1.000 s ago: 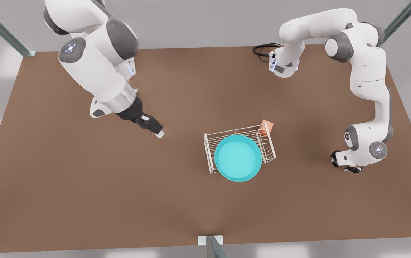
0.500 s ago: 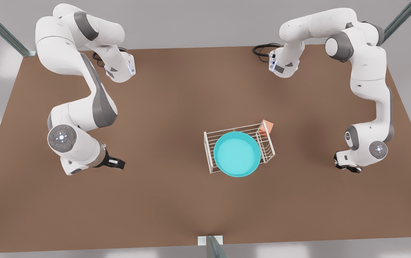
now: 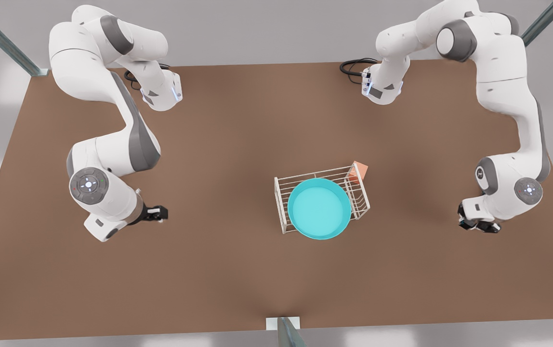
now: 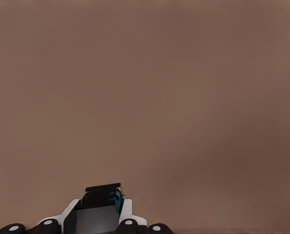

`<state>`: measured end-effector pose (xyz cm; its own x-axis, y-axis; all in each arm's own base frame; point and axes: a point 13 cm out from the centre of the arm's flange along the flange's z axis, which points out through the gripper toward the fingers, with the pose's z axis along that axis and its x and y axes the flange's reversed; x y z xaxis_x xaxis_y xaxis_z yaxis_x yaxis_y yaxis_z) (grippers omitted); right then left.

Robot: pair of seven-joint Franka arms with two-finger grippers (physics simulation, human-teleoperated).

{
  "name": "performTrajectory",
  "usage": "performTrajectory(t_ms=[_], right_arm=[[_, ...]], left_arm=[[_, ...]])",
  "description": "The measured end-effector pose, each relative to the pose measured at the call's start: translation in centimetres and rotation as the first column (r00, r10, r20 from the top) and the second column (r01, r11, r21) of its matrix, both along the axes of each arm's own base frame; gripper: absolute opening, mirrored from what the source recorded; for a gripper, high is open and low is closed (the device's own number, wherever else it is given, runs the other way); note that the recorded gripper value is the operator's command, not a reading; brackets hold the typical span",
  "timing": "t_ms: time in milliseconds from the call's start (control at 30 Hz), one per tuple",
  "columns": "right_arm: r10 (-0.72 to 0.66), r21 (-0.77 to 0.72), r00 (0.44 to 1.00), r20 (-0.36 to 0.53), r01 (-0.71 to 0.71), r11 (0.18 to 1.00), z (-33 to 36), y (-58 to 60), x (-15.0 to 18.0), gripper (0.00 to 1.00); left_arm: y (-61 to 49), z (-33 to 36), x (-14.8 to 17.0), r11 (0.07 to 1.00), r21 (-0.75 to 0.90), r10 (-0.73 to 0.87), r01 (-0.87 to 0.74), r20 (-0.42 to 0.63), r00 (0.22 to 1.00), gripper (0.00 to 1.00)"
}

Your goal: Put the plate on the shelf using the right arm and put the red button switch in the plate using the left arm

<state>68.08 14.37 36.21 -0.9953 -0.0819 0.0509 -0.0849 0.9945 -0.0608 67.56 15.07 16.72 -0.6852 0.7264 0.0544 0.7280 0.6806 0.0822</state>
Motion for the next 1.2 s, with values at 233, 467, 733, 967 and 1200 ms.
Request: performTrajectory(t_ms=[233,467,733,967,1200], right_arm=[[0.070,0.034,0.997,-0.013,-0.070,0.997,-0.3,-0.2,0.1,1.00],[0.095,0.043,0.995,-0.004,-0.095,0.995,-0.9,-2.5,1.1,1.00],[0.146,0.077,0.989,-0.009,-0.145,0.986,-0.7,-1.2,0.7,1.00],[0.149,0.064,0.989,0.011,-0.150,0.987,-0.9,-3.0,1.7,1.00],[0.186,0.033,0.982,0.016,-0.186,0.982,0.0,-2.6,1.3,1.00]], left_arm=[[-6.8,5.9,0.8,0.998,-0.048,-0.047,0.048,0.024,0.999,0.45],[-15.2,10.4,0.7,0.993,-0.092,-0.071,0.071,0.008,0.997,0.45],[-27.9,12.9,-1.7,0.991,-0.101,-0.087,0.083,-0.036,0.996,0.45],[-39.1,12.5,-6.2,0.996,-0.077,-0.051,0.044,-0.091,0.994,0.45],[-50.1,12.3,-8.6,0.992,-0.106,0.057,-0.066,-0.088,0.995,0.45]])
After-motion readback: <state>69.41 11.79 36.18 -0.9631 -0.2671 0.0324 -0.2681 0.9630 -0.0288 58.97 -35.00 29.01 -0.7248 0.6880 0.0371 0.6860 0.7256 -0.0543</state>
